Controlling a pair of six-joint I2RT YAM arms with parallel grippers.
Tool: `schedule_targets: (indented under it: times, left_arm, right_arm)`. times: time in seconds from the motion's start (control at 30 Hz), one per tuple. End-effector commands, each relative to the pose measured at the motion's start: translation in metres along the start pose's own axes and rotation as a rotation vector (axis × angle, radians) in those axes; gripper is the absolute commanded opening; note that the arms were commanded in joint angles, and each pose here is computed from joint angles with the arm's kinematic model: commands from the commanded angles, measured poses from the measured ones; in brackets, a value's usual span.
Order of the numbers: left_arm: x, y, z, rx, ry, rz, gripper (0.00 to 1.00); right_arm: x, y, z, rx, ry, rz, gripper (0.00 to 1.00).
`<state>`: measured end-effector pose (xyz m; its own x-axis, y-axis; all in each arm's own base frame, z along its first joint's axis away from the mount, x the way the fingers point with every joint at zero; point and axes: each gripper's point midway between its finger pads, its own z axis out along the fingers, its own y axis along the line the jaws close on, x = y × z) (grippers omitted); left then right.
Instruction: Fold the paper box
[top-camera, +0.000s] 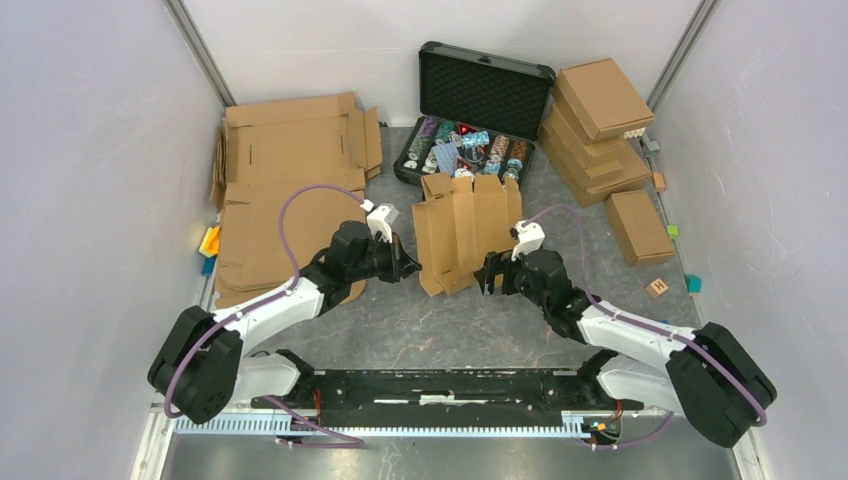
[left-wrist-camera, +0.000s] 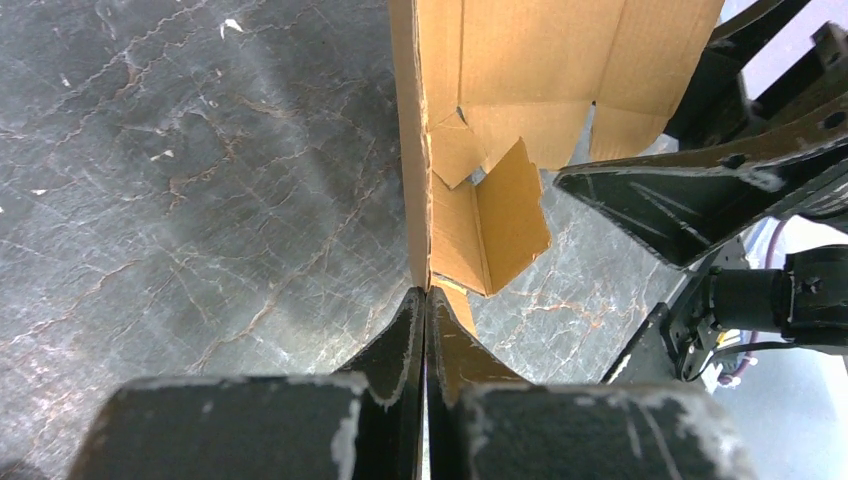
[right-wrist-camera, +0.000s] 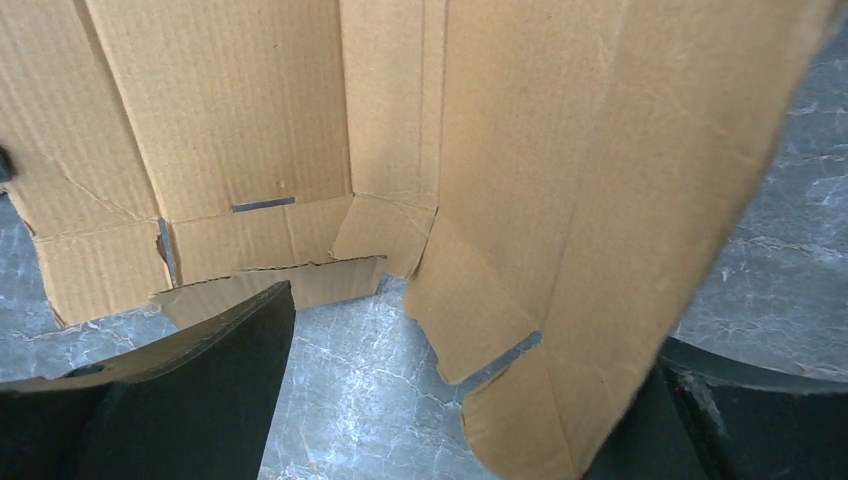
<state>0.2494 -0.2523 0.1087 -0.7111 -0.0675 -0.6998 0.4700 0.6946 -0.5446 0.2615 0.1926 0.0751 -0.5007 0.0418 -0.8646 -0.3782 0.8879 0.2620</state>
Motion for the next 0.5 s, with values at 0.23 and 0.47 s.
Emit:
schedule_targets:
  times: [0.23,0.47]
  left_arm:
    - [-0.016,-0.021,0.006,0.085,-0.034,-0.086,0.02]
    - [-0.024,-0.025,0.012,0.086,-0.038,-0.147,0.02]
  right_arm:
    - [-0.008,0.005,0.008,0.027,-0.034,-0.086,0.98]
    - [0.016,0.005,0.003,-0.002,0.010,-0.147,0.93]
